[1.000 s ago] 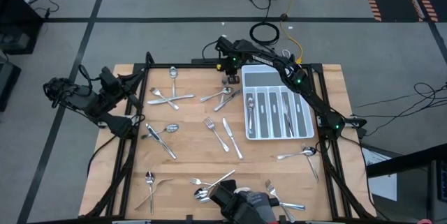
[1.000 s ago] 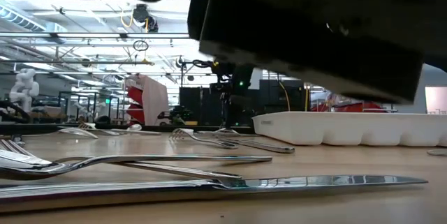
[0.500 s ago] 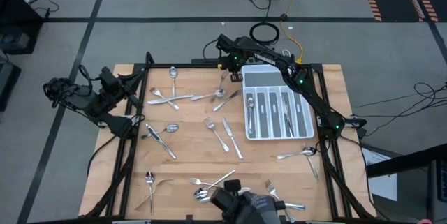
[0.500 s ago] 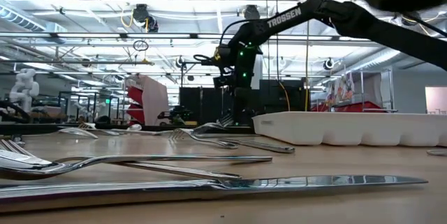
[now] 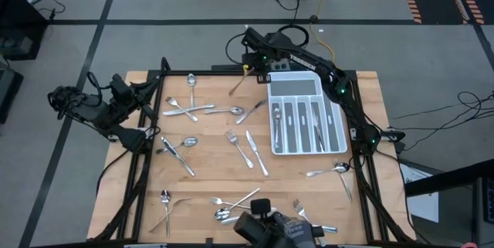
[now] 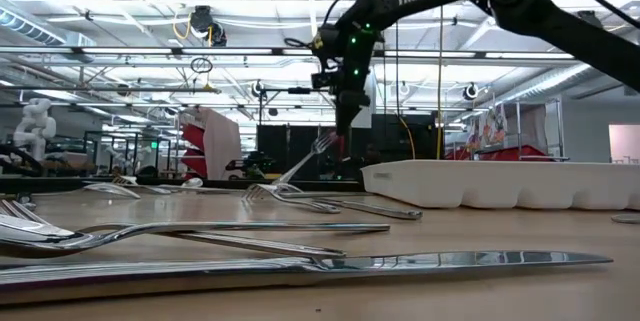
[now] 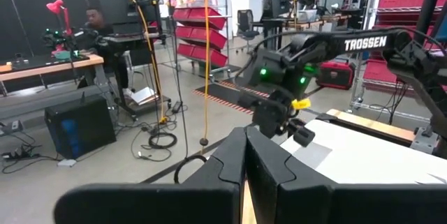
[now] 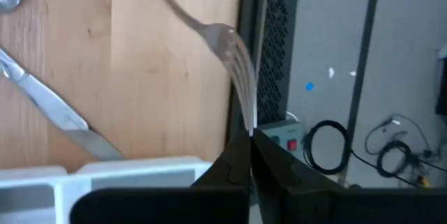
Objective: Sort silverware
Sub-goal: Put the silver fork into the white silverware tray
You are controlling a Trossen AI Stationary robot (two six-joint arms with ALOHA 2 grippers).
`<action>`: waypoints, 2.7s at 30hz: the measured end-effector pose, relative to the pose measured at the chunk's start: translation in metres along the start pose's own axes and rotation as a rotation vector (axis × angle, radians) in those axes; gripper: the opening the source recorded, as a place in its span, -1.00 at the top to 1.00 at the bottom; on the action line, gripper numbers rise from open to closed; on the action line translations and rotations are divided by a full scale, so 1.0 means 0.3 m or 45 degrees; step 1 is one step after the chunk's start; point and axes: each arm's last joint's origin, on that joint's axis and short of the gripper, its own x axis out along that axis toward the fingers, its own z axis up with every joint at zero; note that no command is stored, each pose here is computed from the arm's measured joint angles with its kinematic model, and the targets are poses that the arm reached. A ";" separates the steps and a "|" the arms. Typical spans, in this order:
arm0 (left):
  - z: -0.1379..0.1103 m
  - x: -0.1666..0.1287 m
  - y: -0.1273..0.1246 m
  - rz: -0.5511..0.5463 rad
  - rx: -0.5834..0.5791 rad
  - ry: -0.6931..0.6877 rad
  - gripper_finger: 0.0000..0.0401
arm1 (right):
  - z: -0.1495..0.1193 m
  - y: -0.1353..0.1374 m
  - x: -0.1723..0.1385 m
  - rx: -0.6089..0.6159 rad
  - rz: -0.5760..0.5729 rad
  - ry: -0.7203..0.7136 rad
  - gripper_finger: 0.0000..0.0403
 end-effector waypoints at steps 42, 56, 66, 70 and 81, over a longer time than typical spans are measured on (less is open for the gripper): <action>-0.012 0.000 0.001 -0.001 0.053 0.017 0.92 | -0.108 0.303 -0.796 0.233 -0.062 -0.152 1.00; -0.013 0.000 0.000 -0.016 0.029 0.021 0.92 | -0.279 0.419 -0.821 0.387 0.006 -0.030 1.00; -0.013 0.000 0.000 -0.015 -0.005 0.021 0.92 | -0.357 0.531 -0.693 0.349 0.140 0.090 1.00; -0.013 0.000 0.000 -0.015 -0.039 0.022 0.92 | -0.359 0.552 -0.662 0.339 0.175 0.127 1.00; -0.014 0.000 0.000 -0.014 -0.037 0.022 0.92 | -0.342 0.615 -0.633 0.298 0.242 0.140 1.00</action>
